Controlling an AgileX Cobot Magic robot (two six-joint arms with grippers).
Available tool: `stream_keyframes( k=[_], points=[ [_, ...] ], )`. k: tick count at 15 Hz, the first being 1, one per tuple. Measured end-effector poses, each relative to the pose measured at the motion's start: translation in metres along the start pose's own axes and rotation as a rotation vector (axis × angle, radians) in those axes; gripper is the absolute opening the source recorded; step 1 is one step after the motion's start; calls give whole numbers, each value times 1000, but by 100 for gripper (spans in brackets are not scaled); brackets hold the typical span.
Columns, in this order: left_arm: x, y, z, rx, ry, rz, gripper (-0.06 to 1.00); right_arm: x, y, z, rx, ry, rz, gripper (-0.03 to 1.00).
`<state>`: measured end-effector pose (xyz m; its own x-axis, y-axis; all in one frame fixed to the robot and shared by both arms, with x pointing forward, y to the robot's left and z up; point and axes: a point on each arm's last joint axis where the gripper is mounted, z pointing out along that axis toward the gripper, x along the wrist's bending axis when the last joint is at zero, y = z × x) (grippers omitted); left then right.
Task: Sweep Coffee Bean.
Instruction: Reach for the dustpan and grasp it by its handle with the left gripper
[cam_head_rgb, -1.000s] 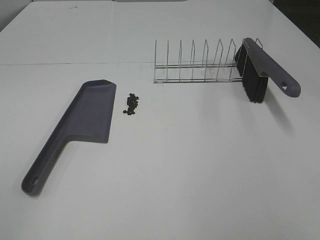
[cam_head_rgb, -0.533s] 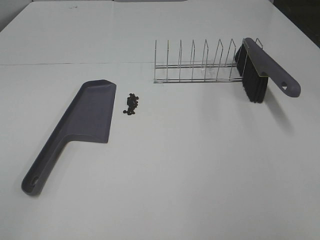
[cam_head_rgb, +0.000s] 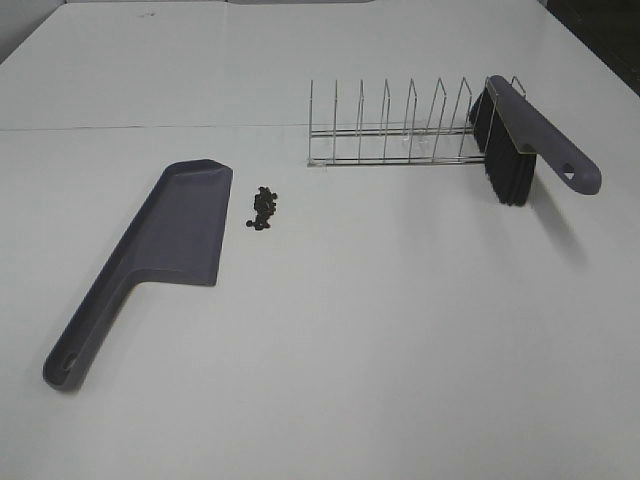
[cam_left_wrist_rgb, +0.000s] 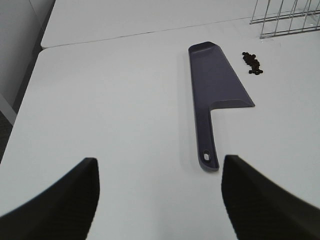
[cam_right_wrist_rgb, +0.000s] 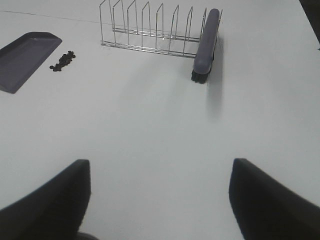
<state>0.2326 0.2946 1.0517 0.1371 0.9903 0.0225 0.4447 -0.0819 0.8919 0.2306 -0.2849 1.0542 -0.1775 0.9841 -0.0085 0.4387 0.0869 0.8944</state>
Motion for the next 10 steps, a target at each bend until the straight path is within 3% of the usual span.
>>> stream_keyframes(
  k=[10],
  points=[
    [0, 0, 0, 0, 0, 0, 63, 0, 0, 0, 0, 0, 0, 64]
  ],
)
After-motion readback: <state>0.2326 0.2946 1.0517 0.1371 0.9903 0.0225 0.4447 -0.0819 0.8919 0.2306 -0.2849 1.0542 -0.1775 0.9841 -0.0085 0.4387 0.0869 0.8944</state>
